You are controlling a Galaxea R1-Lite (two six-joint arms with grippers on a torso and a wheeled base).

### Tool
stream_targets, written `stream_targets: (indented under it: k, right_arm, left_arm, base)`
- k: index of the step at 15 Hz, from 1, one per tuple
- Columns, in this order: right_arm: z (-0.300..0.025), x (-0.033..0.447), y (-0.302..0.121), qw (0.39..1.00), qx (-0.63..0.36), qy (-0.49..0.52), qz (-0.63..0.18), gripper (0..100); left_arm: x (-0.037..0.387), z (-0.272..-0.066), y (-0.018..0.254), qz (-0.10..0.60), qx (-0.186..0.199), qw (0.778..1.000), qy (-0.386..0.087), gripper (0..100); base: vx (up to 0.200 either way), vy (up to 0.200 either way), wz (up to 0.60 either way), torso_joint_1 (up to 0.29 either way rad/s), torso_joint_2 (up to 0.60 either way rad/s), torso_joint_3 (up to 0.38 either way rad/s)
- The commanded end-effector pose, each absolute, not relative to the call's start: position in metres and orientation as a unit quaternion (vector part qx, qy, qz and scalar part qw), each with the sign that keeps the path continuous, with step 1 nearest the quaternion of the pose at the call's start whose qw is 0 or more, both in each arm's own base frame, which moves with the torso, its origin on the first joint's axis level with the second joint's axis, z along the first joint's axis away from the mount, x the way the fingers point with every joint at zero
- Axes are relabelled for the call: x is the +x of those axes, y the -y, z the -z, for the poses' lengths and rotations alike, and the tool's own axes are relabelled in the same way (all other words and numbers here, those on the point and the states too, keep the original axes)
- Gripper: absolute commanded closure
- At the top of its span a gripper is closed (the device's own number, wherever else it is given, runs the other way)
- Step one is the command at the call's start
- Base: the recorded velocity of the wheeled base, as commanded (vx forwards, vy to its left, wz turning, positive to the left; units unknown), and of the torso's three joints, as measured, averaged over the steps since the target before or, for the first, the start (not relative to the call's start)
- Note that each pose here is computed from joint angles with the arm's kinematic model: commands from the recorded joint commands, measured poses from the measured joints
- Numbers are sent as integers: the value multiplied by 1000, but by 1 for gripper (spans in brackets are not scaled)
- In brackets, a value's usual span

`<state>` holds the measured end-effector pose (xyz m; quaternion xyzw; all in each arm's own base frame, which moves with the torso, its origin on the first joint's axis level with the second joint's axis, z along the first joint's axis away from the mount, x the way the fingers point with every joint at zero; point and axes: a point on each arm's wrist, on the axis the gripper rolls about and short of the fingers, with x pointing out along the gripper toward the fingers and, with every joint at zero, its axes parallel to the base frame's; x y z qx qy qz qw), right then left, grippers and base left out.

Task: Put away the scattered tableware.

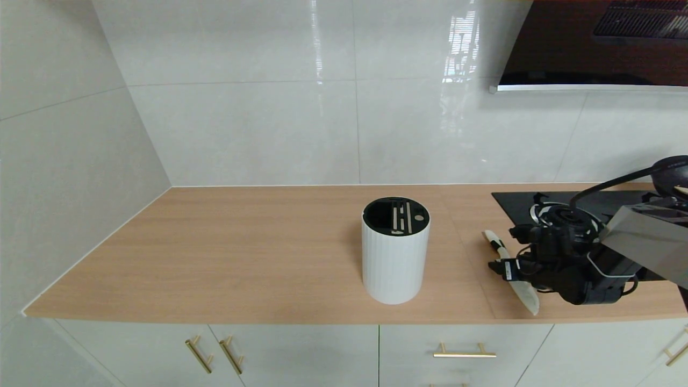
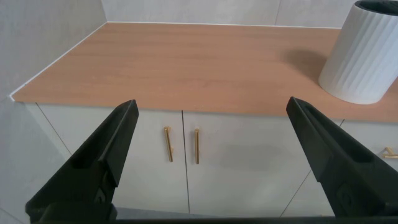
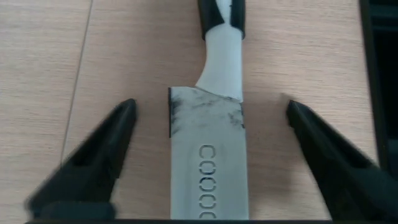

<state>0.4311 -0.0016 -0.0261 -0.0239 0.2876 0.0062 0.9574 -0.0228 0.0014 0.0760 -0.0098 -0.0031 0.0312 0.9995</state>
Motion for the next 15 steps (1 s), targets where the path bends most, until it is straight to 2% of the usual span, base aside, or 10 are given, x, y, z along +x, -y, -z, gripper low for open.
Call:
stream_targets:
  k: [1, 8, 12, 15]
  right_arm:
    - [29, 430, 2, 956, -24, -294, -5, 100]
    - [34, 429, 6, 954, -23, -298, 0, 100]
    - [18, 430, 7, 972, -23, -236, 1, 100]
    - [-14, 424, 5, 982, -24, -190, 1, 100]
  left_arm:
    - [-23, -76, -1, -31, -10, 999, 3, 0]
    - [-23, -76, -1, -31, -10, 999, 3, 0]
    - [-23, -76, -1, -31, -9, 999, 3, 0]
    - [-23, -76, -1, -31, -9, 999, 3, 0]
  base:
    - [0, 0, 0, 0, 0, 0]
    - [0, 0, 0, 0, 0, 0]
    - [0, 0, 0, 0, 0, 0]
    - [0, 0, 0, 0, 0, 0]
